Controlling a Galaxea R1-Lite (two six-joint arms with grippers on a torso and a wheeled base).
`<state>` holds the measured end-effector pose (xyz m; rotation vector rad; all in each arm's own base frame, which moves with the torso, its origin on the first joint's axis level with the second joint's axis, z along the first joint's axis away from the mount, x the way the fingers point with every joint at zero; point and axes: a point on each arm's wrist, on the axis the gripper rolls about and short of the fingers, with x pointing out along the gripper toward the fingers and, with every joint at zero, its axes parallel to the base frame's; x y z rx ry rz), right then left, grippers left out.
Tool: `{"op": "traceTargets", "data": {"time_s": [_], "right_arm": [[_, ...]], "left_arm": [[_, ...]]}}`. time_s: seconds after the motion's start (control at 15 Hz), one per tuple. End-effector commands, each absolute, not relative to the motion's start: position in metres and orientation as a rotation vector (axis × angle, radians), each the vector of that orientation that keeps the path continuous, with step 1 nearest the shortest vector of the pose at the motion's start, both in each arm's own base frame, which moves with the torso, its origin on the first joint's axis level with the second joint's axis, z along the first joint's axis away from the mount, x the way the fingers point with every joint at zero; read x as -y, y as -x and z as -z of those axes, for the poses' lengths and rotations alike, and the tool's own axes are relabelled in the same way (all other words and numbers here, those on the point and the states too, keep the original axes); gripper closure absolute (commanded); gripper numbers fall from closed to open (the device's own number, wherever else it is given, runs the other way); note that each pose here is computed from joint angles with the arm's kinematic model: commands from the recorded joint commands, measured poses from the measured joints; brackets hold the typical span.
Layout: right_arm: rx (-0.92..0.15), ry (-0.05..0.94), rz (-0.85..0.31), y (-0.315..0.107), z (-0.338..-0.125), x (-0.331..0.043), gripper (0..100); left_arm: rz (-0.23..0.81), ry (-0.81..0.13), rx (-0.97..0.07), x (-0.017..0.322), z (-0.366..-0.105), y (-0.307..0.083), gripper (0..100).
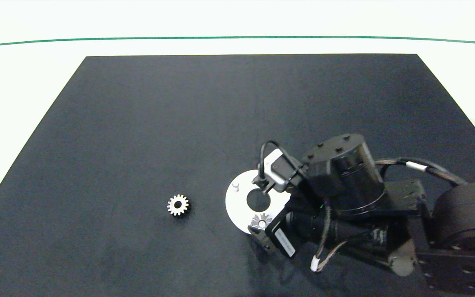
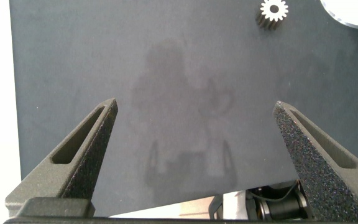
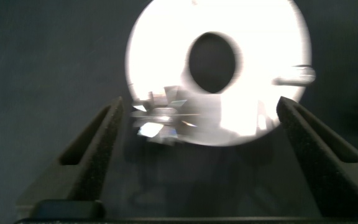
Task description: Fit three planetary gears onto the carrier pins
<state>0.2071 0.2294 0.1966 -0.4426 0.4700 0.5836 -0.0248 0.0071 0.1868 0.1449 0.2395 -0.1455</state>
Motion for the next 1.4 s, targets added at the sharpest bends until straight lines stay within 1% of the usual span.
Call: {"op": "traceTargets", "data": {"time_s": [0.07, 0.2, 0.33, 0.47, 0.6, 0.67, 0.73, 0.8, 0.87, 1.13, 1.4], "right_arm": [[-0.408, 0.308, -0.427, -0.221, -0.232, -0.152, 0], [-0.420, 0.263, -0.399, -0.235, -0.233, -0.131, 0], [-0.411, 0.249, -0.386, -0.240, -0.232, -0.127, 0], [-0.384, 0.221, -0.383, -0.246, -0.232, -0.130, 0], [-0.378, 0.216, -0.393, -0.258, -0.222, -0.138, 0], [-0.384, 0.217, -0.396, -0.262, -0.218, -0.140, 0], [-0.407, 0.223, -0.401, -0.270, -0.207, -0.144, 0], [-0.416, 0.225, -0.403, -0.275, -0.201, -0.146, 0], [-0.418, 0.223, -0.406, -0.277, -0.198, -0.148, 0], [-0.445, 0.229, -0.412, -0.283, -0.189, -0.150, 0], [-0.449, 0.230, -0.414, -0.283, -0.188, -0.151, 0]], "left_arm": [[0.145, -0.145, -0.240, -0.007, -0.186, 0.025, 0], [0.144, -0.143, -0.233, -0.008, -0.186, 0.027, 0], [0.144, -0.143, -0.231, -0.008, -0.186, 0.027, 0], [0.144, -0.143, -0.233, -0.008, -0.185, 0.027, 0], [0.144, -0.143, -0.231, -0.008, -0.186, 0.027, 0], [0.144, -0.143, -0.233, -0.008, -0.185, 0.027, 0], [0.144, -0.144, -0.237, -0.007, -0.186, 0.026, 0], [0.144, -0.144, -0.237, -0.007, -0.186, 0.026, 0], [0.144, -0.144, -0.237, -0.007, -0.186, 0.026, 0], [0.146, -0.145, -0.242, -0.007, -0.186, 0.025, 0], [0.161, -0.147, -0.239, -0.008, -0.187, 0.025, 0]]}}
